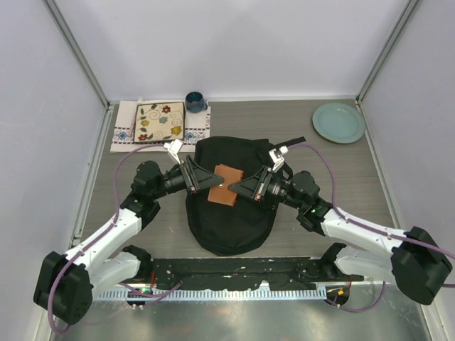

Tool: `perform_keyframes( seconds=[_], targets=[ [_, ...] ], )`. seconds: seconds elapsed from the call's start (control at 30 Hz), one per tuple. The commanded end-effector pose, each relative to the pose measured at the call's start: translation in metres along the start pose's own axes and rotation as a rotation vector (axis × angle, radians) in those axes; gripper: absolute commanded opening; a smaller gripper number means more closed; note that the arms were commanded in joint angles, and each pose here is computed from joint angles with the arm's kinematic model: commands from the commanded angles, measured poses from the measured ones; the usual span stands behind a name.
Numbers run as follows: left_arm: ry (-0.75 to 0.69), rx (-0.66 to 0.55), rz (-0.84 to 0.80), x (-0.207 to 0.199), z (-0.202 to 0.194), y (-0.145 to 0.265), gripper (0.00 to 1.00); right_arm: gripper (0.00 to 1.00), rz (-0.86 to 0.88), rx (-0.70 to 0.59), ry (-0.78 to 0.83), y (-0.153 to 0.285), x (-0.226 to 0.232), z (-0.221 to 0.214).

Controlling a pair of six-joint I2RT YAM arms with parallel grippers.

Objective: Pack the student bag
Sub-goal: Pick up the personal item from the center of the board, then place the personal item in the student bag.

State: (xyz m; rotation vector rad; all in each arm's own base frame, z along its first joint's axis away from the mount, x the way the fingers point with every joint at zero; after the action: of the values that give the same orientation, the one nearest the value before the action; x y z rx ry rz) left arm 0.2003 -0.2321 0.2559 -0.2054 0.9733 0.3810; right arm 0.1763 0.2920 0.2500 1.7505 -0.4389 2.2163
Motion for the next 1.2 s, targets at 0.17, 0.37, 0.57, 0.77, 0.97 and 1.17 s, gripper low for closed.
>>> perform_keyframes(
  seconds=[0.17,0.37,0.57,0.77,0.97,1.17],
  targets=[
    [-0.105,-0.081,0.308,0.015,0.021,0.016,0.83,0.00,-0.355,-0.367,0.113,0.061,-0.038,0.036],
    [-0.218,-0.033,0.452,0.022,0.037,0.012,0.84,0.00,-0.476,-0.535,0.137,0.108,-0.044,0.048],
    [-0.432,0.199,0.634,0.052,0.045,-0.022,0.84,0.00,-0.539,-0.666,0.180,0.145,-0.028,0.060],
    [-0.585,0.414,0.765,0.090,0.045,-0.056,0.81,0.00,-0.567,-0.761,0.223,0.174,-0.007,0.068],
    [-0.681,0.539,0.891,0.117,0.048,-0.069,0.80,0.00,-0.559,-0.795,0.235,0.189,0.009,0.070],
    [-0.773,0.659,1.016,0.139,0.035,-0.068,0.80,0.00,-0.555,-0.805,0.232,0.193,0.011,0.070]
  ],
)
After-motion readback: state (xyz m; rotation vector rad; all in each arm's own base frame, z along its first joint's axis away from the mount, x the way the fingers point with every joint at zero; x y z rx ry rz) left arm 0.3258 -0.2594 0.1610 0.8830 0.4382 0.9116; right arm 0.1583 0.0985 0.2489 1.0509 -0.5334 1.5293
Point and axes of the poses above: each gripper's point midway between its finger pads, its own y axis back along the fingers, its own x axis along the line the jaws close on, z = x × y, the point moved 3 cm from there along y, back along the fingers, and after that the axes turned 8 degrees about -y, right-handed, at the moved point
